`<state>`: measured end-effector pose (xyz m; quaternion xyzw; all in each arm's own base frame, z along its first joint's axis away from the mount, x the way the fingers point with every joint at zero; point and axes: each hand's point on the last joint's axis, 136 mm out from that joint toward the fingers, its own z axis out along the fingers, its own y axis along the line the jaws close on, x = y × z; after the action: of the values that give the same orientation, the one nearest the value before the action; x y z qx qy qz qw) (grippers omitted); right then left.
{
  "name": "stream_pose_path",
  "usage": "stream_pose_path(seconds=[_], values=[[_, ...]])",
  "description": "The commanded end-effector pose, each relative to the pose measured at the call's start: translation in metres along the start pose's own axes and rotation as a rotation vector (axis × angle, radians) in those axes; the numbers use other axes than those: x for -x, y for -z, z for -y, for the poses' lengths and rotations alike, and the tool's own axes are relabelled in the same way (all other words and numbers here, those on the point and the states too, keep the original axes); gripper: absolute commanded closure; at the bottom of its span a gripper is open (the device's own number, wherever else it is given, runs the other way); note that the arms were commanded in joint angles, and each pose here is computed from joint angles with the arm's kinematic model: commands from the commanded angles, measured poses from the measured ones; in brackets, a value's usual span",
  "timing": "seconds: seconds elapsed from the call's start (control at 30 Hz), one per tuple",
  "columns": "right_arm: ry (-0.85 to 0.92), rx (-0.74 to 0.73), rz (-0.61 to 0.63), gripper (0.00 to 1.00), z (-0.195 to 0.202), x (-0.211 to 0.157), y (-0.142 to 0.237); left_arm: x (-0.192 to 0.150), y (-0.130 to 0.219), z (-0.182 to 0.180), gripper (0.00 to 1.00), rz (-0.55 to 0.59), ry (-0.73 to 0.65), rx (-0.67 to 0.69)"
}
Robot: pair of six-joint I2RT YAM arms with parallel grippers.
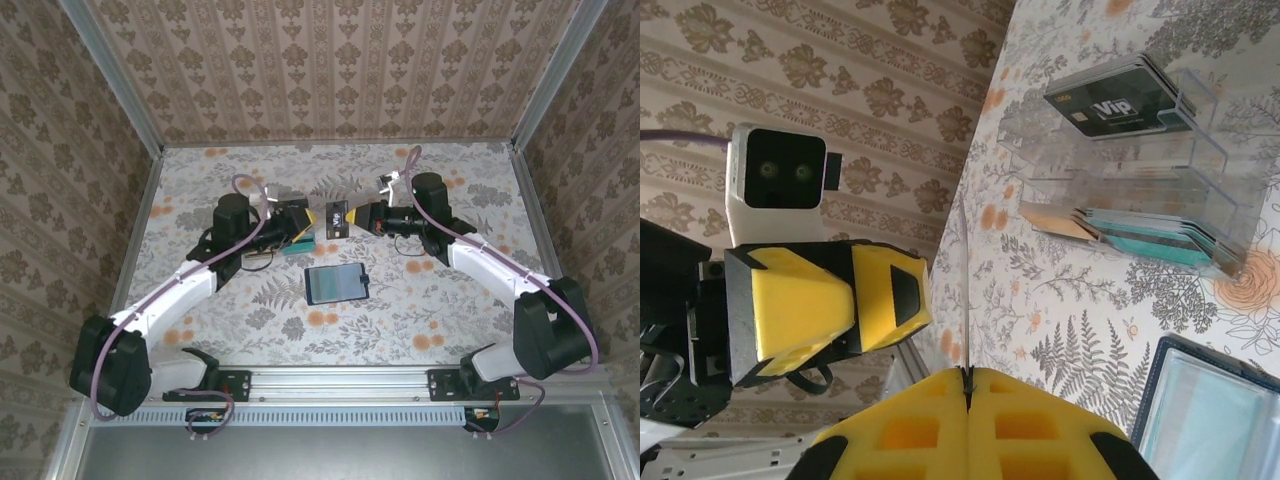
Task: Take the credit cards out of the card holder
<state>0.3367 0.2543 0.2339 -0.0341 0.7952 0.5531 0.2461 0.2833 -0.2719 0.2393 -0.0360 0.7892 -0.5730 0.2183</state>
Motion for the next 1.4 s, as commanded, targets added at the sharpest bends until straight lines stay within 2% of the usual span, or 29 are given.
stream_pose_path(seconds=[0.0, 0.13, 0.33, 0.43, 0.7, 0.73, 0.83, 0.87, 0.9, 1.03, 1.2, 1.3, 1.37], values=[[0.025, 0.093, -0.008, 1.00, -0.022, 0.006, -0.003, -0.004, -0.003, 0.013, 0.63, -0.038, 0.000, -0.079], [0.014, 0.123, -0.009, 1.00, -0.023, 0.005, -0.006, -0.006, -0.009, 0.010, 0.70, -0.058, 0.008, -0.080], [0.008, 0.151, -0.048, 1.00, -0.025, -0.001, -0.013, -0.006, -0.013, 0.018, 0.71, -0.076, -0.005, -0.105], [0.002, 0.149, -0.053, 1.00, -0.023, -0.002, -0.016, -0.007, -0.013, 0.022, 0.75, -0.084, -0.010, -0.115], [-0.003, 0.146, -0.066, 1.00, -0.019, -0.004, -0.019, -0.007, -0.010, 0.027, 1.00, -0.080, -0.028, -0.128], [-0.004, 0.137, -0.068, 0.94, -0.017, -0.004, -0.019, -0.007, -0.010, 0.028, 1.00, -0.081, -0.031, -0.125], [0.003, 0.091, -0.069, 0.47, -0.010, -0.007, -0.017, -0.007, -0.006, 0.026, 1.00, -0.084, -0.062, -0.091], [0.009, 0.071, -0.065, 0.33, -0.007, -0.007, -0.016, -0.007, -0.004, 0.025, 1.00, -0.089, -0.077, -0.074], [0.010, 0.048, -0.062, 0.26, -0.004, -0.008, -0.013, -0.006, -0.002, 0.023, 1.00, -0.094, -0.098, -0.047], [0.036, -0.013, -0.040, 0.12, 0.001, -0.006, -0.003, -0.003, 0.013, 0.009, 1.00, -0.123, -0.251, 0.132], [0.054, -0.080, -0.010, 0.00, 0.009, -0.005, 0.007, 0.018, 0.038, -0.015, 1.00, -0.139, -0.539, 0.420], [0.087, -0.093, 0.020, 0.00, 0.000, -0.003, 0.016, 0.037, 0.048, -0.024, 1.00, -0.126, -0.753, 0.540], [0.097, -0.112, 0.035, 0.00, 0.000, -0.002, 0.020, 0.043, 0.050, -0.023, 1.00, -0.150, -0.912, 0.560]])
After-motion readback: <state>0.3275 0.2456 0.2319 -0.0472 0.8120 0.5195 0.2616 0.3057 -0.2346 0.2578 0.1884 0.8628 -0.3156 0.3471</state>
